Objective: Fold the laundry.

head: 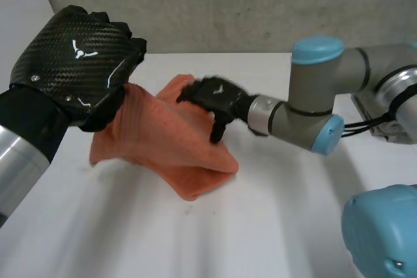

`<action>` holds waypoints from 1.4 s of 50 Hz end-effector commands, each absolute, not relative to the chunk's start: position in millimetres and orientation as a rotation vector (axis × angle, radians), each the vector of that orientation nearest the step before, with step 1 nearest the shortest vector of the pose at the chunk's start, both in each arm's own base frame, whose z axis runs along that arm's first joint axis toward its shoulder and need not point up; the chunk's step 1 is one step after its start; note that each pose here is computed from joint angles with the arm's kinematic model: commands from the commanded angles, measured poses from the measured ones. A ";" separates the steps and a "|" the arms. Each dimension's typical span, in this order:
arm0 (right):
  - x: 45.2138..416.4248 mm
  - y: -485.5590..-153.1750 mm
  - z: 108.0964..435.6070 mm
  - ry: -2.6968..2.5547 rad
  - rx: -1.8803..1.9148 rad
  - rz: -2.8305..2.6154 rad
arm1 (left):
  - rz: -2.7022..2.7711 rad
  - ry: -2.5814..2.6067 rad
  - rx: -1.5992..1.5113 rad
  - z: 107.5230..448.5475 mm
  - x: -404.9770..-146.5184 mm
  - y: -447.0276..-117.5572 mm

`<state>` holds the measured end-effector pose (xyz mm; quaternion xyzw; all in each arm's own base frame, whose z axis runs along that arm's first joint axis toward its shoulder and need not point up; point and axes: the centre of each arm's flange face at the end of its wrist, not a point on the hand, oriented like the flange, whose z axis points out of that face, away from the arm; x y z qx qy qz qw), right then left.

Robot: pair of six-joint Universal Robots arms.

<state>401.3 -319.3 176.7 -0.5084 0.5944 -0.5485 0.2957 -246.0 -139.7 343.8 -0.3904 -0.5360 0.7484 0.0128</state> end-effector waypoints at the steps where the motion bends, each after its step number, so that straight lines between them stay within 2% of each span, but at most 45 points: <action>1: 412.0 -281.8 140.7 1.552 -1.411 -1.176 | 2.334 -1.656 -1.271 343.8 -247.6 -133.8; 7: 410.2 -278.2 143.4 1.563 -1.409 -1.143 | 2.354 -1.702 -1.302 338.4 -245.3 -148.3; 16: 399.1 -276.0 165.3 1.654 -1.405 -1.119 | 2.496 -1.723 -1.206 346.4 -238.6 -191.5; 20: 369.4 -307.3 188.2 1.804 -1.332 -1.244 | 2.549 -1.692 -1.176 351.6 -240.3 -201.8; 24: 334.3 -317.6 202.4 1.906 -1.274 -1.289 | 2.566 -1.680 -1.161 351.4 -242.5 -210.8; 28: 306.8 -292.7 245.4 1.878 -1.270 -1.406 | 2.566 -1.693 -1.155 346.3 -243.4 -218.2; 32: 285.1 -247.0 262.4 1.890 -1.337 -1.414 | 2.535 -1.722 -1.169 337.5 -244.1 -219.9; 34: 280.0 -223.1 252.9 1.896 -1.422 -1.370 | 2.508 -1.746 -1.179 330.4 -244.6 -221.1; 36: 276.6 -220.0 247.8 1.906 -1.438 -1.362 | 2.501 -1.753 -1.182 328.4 -244.4 -220.7; 42: 276.7 -256.4 245.9 2.043 -1.311 -1.553 | 2.501 -1.740 -1.182 329.8 -245.0 -215.4; 45: 283.4 -282.0 227.0 2.132 -1.232 -1.524 | 2.529 -1.708 -1.174 337.8 -244.7 -210.6; 48: 290.7 -289.7 212.7 2.155 -1.201 -1.429 | 2.566 -1.677 -1.153 347.6 -242.7 -205.8; 53: 310.1 -280.0 200.2 2.095 -1.156 -1.186 | 2.591 -1.665 -1.138 353.3 -240.0 -204.3; 63: 351.4 -265.2 174.4 2.002 -1.043 -1.071 | 2.576 -1.679 -1.143 349.5 -241.1 -206.3; 70: 365.7 -275.4 155.5 1.990 -0.911 -1.051 | 2.582 -1.666 -1.134 352.0 -243.5 -209.7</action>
